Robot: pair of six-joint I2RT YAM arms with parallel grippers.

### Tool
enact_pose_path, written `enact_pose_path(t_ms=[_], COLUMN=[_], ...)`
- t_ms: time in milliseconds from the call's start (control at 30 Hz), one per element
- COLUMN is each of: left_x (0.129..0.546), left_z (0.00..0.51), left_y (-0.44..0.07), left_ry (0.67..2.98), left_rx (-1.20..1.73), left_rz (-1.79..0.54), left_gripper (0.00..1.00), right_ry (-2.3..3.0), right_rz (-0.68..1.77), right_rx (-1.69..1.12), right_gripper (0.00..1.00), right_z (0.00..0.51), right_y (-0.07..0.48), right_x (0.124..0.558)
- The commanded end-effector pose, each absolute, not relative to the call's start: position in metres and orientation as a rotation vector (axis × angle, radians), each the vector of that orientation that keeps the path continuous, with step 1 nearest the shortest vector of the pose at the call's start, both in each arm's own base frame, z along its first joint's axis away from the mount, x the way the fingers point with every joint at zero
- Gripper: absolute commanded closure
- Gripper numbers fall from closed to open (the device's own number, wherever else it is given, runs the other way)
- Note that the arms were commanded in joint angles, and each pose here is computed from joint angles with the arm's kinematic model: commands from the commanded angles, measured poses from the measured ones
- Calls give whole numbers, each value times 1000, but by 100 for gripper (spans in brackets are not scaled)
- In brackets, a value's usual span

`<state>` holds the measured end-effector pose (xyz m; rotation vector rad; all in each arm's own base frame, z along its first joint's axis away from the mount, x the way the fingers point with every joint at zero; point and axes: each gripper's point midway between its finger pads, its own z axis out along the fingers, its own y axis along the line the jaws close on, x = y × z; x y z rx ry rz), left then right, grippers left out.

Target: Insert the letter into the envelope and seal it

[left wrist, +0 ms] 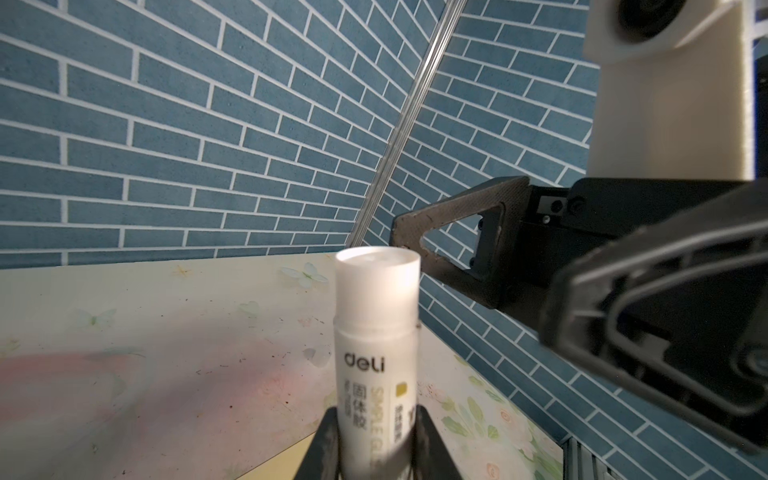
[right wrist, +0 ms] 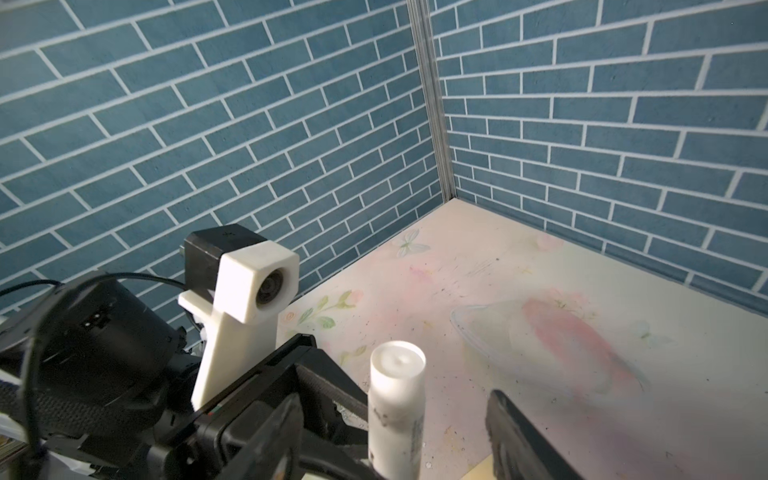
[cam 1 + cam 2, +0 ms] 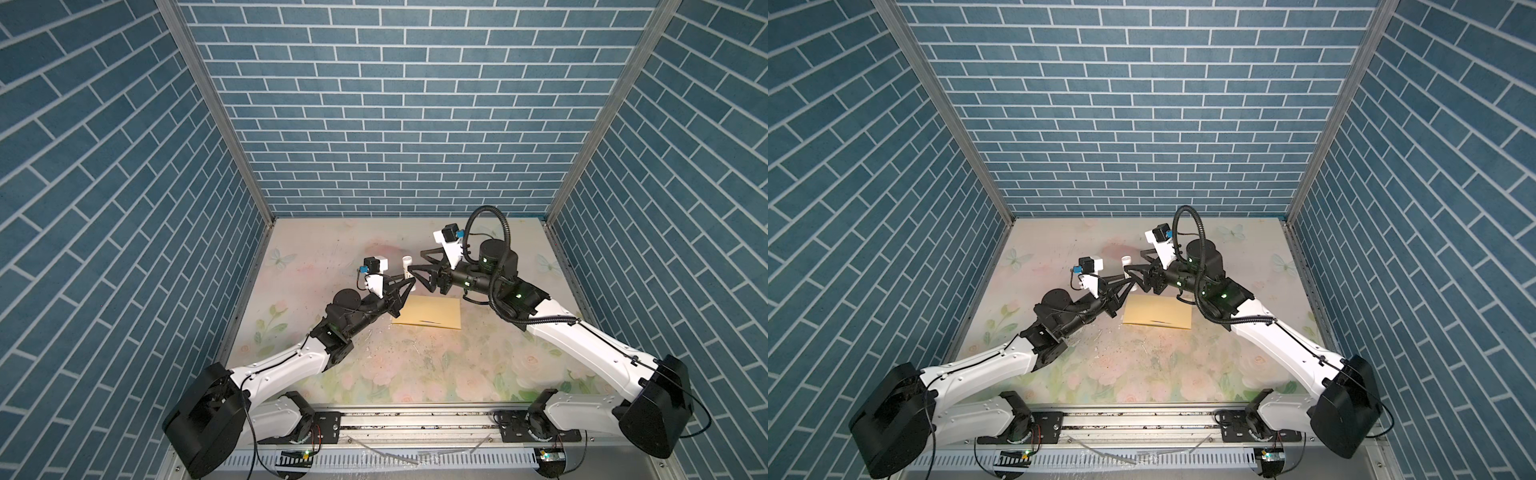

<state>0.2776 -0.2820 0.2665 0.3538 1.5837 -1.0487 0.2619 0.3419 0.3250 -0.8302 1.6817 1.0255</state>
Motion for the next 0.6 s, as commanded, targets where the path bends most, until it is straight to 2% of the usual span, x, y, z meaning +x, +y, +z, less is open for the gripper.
enact_pose_path(t_ms=[0,300,567], left_x=[276,273,273], left_z=[280,278,277], left_y=[-283,-286,-286], left_ry=[1545,1554,1560], left_rx=[371,400,409], left_rz=[-1039,-1020,-1005], left_gripper=[100,100,100], right_ry=[1686,1739,1792], right_rz=[946,1006,1024], right_rx=[-864,-870,-876], right_gripper=[34,56,94], right_z=[333,326,319], right_y=[346,364,365], right_x=[266,268,266])
